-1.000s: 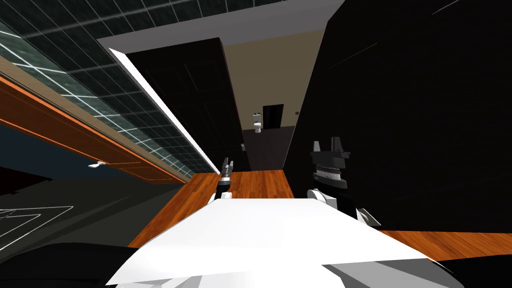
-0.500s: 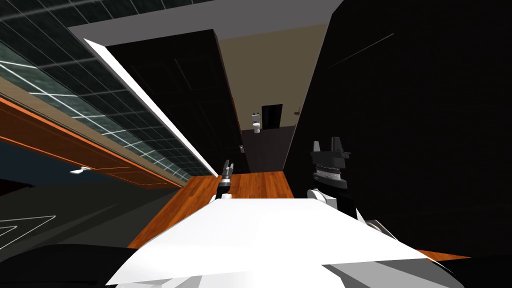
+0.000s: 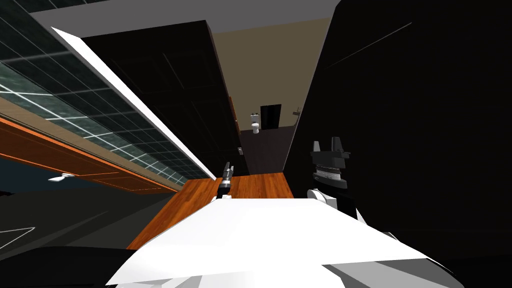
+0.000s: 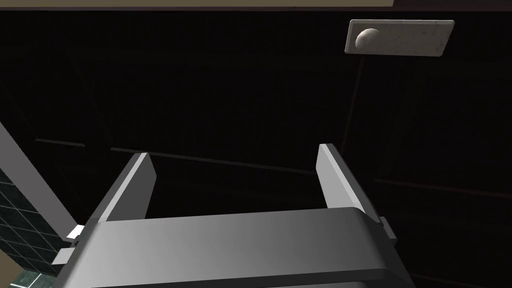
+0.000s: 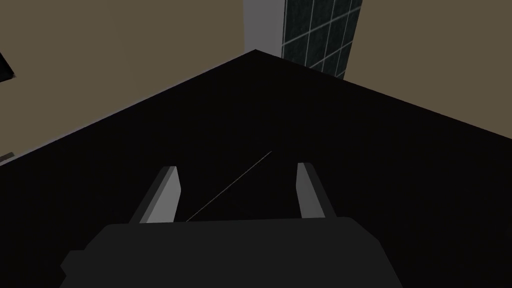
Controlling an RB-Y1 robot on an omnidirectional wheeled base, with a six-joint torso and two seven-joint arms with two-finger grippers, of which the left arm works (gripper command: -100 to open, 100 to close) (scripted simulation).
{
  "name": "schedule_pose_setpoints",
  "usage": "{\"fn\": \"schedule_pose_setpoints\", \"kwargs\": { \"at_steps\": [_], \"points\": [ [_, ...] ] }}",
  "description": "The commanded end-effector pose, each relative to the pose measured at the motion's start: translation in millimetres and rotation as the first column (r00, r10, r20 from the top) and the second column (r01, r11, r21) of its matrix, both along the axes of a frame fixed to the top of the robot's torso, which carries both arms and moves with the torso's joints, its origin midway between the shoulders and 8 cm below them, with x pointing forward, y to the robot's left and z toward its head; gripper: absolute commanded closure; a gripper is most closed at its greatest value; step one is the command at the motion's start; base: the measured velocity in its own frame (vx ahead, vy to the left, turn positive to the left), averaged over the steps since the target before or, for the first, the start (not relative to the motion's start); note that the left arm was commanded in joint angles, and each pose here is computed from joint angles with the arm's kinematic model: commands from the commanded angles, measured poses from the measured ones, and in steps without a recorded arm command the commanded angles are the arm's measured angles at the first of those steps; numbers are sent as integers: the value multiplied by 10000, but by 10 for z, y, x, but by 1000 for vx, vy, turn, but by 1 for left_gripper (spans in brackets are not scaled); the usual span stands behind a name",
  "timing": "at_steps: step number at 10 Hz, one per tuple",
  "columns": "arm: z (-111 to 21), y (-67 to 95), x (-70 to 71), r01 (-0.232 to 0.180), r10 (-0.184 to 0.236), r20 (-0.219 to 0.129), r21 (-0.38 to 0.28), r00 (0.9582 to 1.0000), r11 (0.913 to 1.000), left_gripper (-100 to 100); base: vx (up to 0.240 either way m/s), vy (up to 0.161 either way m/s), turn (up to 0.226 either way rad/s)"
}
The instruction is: Pull the door open
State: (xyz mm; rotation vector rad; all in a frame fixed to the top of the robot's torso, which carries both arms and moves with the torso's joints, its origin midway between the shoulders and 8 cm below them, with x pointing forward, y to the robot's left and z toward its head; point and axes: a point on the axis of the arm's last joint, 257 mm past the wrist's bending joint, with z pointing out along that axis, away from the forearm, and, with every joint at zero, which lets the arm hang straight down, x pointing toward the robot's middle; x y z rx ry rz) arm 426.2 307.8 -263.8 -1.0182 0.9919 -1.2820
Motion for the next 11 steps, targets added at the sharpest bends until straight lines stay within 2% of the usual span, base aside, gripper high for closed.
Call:
{"fn": "schedule_pose_setpoints", "kwargs": {
  "at_steps": [1,4,5,6,7,11],
  "points": [
    [-113,42,2,-51,51,-229,-20,9997,10000,-100,100,14,-31],
    [-317,108,-6,-148,144,-633,-51,9979,9999,-100,106,11,-34],
    [-440,149,-16,-211,204,-879,-72,9959,9998,-100,125,22,-62],
    [-500,169,-23,-244,235,-1002,-82,9947,9997,-100,130,30,-45],
    [-618,209,-37,-311,296,-1241,-102,9918,9995,-100,148,4,-52],
    [-821,277,-71,-434,405,-1659,-138,9853,9990,-100,111,7,-29]
  ]
}}
